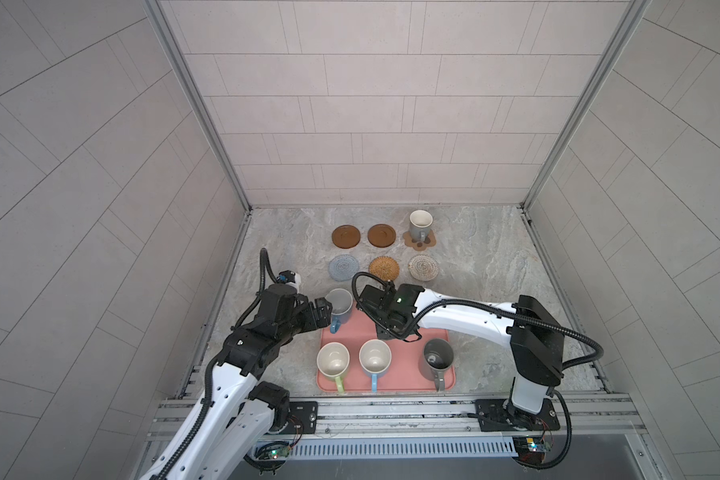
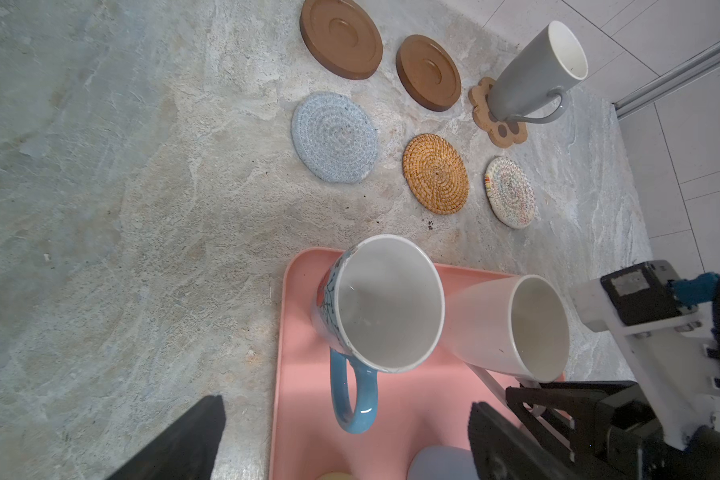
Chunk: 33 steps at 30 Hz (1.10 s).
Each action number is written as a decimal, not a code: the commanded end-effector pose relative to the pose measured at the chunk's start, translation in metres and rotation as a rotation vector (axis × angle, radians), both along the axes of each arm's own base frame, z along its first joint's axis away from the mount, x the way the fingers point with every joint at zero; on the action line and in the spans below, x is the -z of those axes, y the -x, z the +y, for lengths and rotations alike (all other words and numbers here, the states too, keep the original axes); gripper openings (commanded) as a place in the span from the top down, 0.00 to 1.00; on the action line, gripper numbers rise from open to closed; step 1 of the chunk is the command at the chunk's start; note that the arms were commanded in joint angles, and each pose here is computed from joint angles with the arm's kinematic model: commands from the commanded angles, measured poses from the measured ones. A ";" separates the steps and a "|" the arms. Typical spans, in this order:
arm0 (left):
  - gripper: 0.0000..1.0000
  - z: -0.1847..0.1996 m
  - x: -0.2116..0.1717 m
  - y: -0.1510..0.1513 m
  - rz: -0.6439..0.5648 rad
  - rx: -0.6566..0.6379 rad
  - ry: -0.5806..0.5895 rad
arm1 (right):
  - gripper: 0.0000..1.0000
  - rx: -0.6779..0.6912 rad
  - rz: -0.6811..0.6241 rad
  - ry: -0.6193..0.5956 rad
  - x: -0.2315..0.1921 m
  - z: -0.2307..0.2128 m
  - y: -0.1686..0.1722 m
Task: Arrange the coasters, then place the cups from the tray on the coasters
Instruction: 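Lift the white mug off the pink tray with right gripper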
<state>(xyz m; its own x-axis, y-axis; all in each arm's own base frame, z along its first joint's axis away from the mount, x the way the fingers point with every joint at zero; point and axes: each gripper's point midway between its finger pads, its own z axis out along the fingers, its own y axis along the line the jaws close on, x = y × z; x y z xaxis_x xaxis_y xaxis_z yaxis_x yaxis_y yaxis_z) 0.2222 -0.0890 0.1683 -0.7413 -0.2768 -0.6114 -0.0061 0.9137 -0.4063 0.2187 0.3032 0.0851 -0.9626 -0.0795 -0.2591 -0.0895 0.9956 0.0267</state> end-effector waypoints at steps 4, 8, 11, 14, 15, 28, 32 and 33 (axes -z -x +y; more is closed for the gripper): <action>0.01 0.000 0.001 0.001 -0.004 -0.002 0.007 | 0.83 0.005 -0.036 0.039 0.000 -0.010 -0.003; 0.01 0.000 0.000 0.001 -0.005 -0.005 0.008 | 0.86 -0.002 -0.055 0.045 -0.003 -0.011 -0.006; 0.01 0.000 0.001 0.001 -0.004 -0.004 0.007 | 0.88 -0.010 -0.075 0.045 -0.006 -0.011 -0.009; 0.01 0.000 0.001 0.001 -0.006 -0.005 0.009 | 0.88 -0.022 -0.100 0.042 -0.010 -0.011 -0.012; 0.01 0.000 0.001 0.001 -0.006 -0.005 0.009 | 0.89 -0.024 -0.107 0.039 -0.011 -0.010 -0.013; 0.01 0.001 0.001 0.003 -0.007 -0.009 0.010 | 0.83 -0.030 -0.158 0.011 -0.013 -0.005 -0.021; 0.01 0.000 0.001 0.002 -0.006 -0.006 0.011 | 0.81 -0.034 -0.161 0.007 -0.011 -0.003 -0.022; 0.01 0.000 0.002 0.002 -0.005 -0.007 0.010 | 0.80 -0.035 -0.162 0.006 -0.011 -0.003 -0.023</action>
<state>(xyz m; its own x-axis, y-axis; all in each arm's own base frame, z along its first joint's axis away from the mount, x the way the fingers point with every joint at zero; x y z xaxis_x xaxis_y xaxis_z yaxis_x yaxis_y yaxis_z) 0.2204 -0.0885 0.1670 -0.7395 -0.2851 -0.6098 -0.0106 0.9107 -0.4129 0.2353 0.3010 0.0826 -0.9257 -0.1277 -0.3562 -0.1330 0.9911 -0.0096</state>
